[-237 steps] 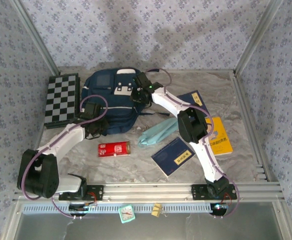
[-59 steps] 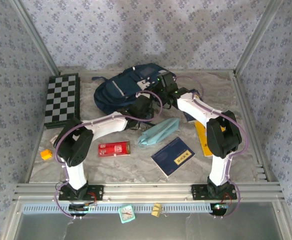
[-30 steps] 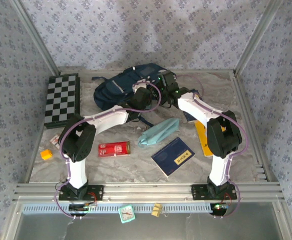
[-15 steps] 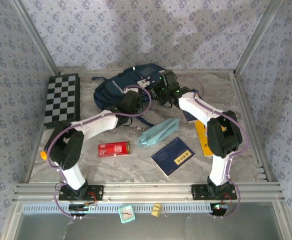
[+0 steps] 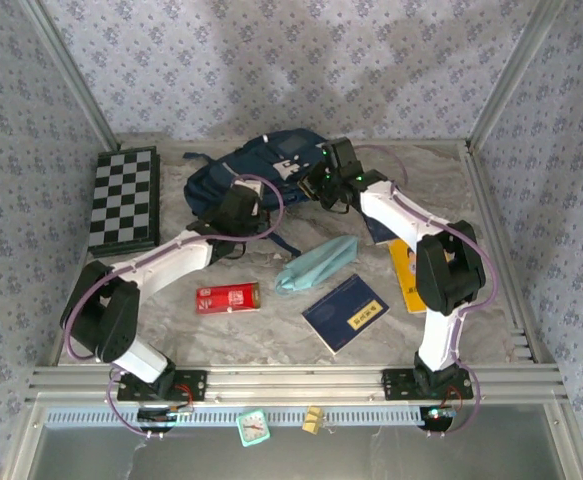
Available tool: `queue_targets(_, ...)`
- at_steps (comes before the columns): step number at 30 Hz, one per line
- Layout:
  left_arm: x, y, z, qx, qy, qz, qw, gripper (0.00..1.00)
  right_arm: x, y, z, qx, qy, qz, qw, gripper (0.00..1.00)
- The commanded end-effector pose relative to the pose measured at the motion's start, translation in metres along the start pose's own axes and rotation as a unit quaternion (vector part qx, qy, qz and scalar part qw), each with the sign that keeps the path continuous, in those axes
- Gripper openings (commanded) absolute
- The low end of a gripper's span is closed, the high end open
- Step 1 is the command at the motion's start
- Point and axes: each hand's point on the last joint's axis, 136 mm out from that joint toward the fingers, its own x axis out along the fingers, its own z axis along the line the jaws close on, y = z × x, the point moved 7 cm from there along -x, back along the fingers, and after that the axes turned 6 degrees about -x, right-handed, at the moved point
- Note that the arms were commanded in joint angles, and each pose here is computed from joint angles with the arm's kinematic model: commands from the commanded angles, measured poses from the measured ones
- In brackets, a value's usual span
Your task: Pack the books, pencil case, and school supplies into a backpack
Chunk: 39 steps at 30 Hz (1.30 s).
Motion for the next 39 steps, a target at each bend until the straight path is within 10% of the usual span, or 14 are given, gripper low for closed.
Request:
queue_targets(1,-0.019,0.006,0.023,0.015,-0.040,0.022,0.999,0.00,-0.018,-0.049,-0.008,-0.019,0.016,-0.063,0.998,0.00)
queue_targets(16,-0.031,0.016,0.000,0.004,0.034,0.063,0.997,0.00,0.005,-0.089,-0.034,-0.060,0.045,-0.031,0.997,0.00)
queue_targets(21,-0.020,0.010,-0.004,-0.007,0.015,0.064,0.998,0.00,0.001,-0.077,-0.028,-0.083,0.017,-0.012,0.996,0.17)
queue_targets(29,-0.016,-0.001,-0.017,0.002,0.040,0.046,0.998,0.00,-0.038,-0.040,-0.035,-0.101,0.019,0.023,0.994,0.74)
queue_targets(39,-0.012,0.001,-0.029,0.024,0.061,0.049,0.997,0.00,-0.026,0.023,-0.027,-0.035,-0.040,0.072,0.996,0.92)
